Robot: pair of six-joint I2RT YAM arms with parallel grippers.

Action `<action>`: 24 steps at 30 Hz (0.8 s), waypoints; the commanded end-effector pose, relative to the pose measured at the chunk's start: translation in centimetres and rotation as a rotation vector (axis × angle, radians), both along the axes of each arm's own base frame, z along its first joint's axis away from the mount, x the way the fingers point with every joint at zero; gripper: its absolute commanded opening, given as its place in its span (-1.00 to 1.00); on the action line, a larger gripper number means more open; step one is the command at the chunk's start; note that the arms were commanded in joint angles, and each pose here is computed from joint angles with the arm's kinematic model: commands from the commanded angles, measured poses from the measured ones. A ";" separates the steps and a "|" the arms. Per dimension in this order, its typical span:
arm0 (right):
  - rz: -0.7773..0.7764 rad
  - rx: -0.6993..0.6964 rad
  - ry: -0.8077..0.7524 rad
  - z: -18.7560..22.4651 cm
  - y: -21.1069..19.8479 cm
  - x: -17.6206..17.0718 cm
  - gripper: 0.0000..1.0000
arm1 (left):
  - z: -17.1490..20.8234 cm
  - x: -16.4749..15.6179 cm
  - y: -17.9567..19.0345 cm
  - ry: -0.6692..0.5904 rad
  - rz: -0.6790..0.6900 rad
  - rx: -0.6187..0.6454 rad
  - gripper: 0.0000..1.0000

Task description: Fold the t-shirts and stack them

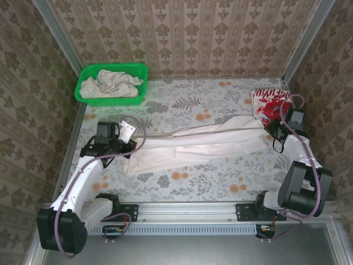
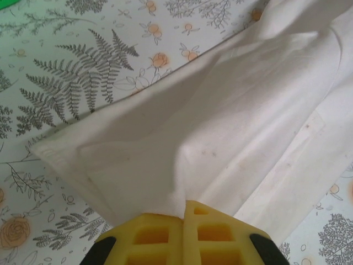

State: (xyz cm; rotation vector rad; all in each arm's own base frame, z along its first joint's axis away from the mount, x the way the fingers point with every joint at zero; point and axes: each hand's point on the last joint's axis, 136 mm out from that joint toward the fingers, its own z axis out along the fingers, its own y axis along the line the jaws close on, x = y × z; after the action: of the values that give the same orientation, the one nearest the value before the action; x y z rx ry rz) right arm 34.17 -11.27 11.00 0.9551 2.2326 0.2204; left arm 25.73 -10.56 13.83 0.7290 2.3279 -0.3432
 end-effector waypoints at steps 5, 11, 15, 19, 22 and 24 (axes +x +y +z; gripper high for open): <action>-0.038 -0.001 0.067 -2.1 -0.8 -0.7 -1.00 | -2.0 -1.4 -0.4 0.097 -0.040 0.032 -1.00; -0.027 0.027 0.088 -3.0 -0.7 0.2 -1.00 | -1.9 -2.5 -1.7 0.141 -0.111 -0.004 -1.00; -0.022 0.027 0.095 -3.2 -0.8 0.4 -1.00 | -0.4 -2.9 -2.4 0.122 -0.127 -0.050 -1.00; -0.020 0.032 0.103 -3.6 -0.8 0.4 -1.00 | -1.5 -3.6 -1.9 0.115 -0.175 0.015 -1.00; -0.020 0.032 0.108 -3.8 -0.7 0.4 -1.00 | -2.5 -4.3 -1.5 0.134 -0.211 0.063 -1.00; -0.016 0.036 0.111 -3.9 -0.7 0.4 -1.00 | -3.2 -4.6 -1.3 0.153 -0.232 0.090 -1.00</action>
State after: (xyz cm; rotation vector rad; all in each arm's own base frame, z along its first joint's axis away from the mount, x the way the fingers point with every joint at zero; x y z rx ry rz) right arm 33.97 -11.46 6.62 1.0238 2.3425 0.2055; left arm 22.43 -12.13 11.70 0.9426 2.3964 -0.4290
